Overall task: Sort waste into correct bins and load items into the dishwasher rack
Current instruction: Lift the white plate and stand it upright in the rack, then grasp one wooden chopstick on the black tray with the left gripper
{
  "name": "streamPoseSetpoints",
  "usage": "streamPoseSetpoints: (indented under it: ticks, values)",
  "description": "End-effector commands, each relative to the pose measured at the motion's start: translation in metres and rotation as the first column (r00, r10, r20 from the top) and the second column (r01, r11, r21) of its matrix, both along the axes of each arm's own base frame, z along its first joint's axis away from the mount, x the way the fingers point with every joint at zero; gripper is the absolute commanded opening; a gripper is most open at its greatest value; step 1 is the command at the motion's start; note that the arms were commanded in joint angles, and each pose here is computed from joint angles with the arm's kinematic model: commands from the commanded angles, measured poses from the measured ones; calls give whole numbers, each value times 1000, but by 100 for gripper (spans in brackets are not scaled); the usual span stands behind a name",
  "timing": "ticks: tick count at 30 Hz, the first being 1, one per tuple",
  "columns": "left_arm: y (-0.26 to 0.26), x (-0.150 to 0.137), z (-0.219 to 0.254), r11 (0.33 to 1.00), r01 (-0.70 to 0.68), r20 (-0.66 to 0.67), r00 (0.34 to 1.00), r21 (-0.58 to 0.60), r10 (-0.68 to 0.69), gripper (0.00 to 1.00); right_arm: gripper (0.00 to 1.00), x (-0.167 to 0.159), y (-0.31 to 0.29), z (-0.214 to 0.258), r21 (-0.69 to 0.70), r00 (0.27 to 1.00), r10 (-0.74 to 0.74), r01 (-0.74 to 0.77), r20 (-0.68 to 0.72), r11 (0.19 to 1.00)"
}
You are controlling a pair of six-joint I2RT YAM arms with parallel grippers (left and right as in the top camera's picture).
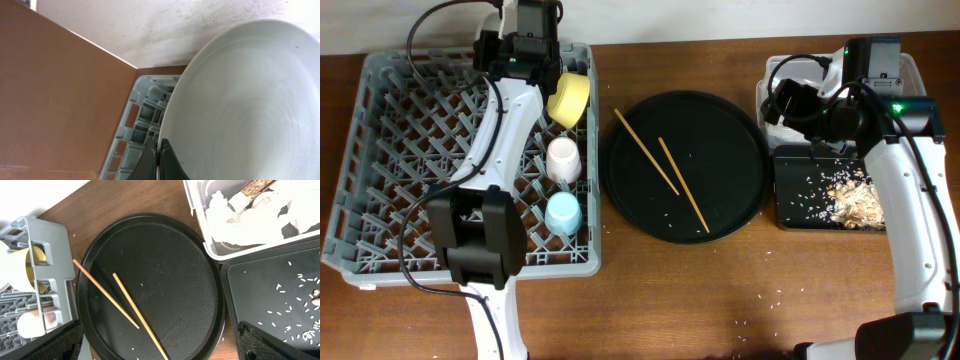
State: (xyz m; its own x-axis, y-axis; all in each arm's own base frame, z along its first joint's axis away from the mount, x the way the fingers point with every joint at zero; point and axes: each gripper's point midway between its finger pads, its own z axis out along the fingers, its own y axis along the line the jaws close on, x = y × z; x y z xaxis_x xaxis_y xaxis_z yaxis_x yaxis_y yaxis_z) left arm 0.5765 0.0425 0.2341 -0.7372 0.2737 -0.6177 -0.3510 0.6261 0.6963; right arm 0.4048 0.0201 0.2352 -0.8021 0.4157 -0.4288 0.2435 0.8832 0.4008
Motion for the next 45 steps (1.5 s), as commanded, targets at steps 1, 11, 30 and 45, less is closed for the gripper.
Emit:
streamPoseSetpoints:
  ticks: [1,11,30,45]
  values:
    - [-9,7,-8,998,54,-14,998,-30,-54,0,99,2,4,-1,3,1000,6,-6,-3,1000]
    - [-28,16,-5,986,137,6,990,-95,-138,85,98,2,4,-1,3,1000,6,-6,-4,1000]
    - [-305,-115,-122,591,156,-70,937,-792,-341,87,99,-2,4,-3,4,1000,6,-6,-20,1000]
    - [-287,-95,-187,386,70,99,994,-920,56,54,99,-6,4,-6,-6,999,26,-26,-37,1000]
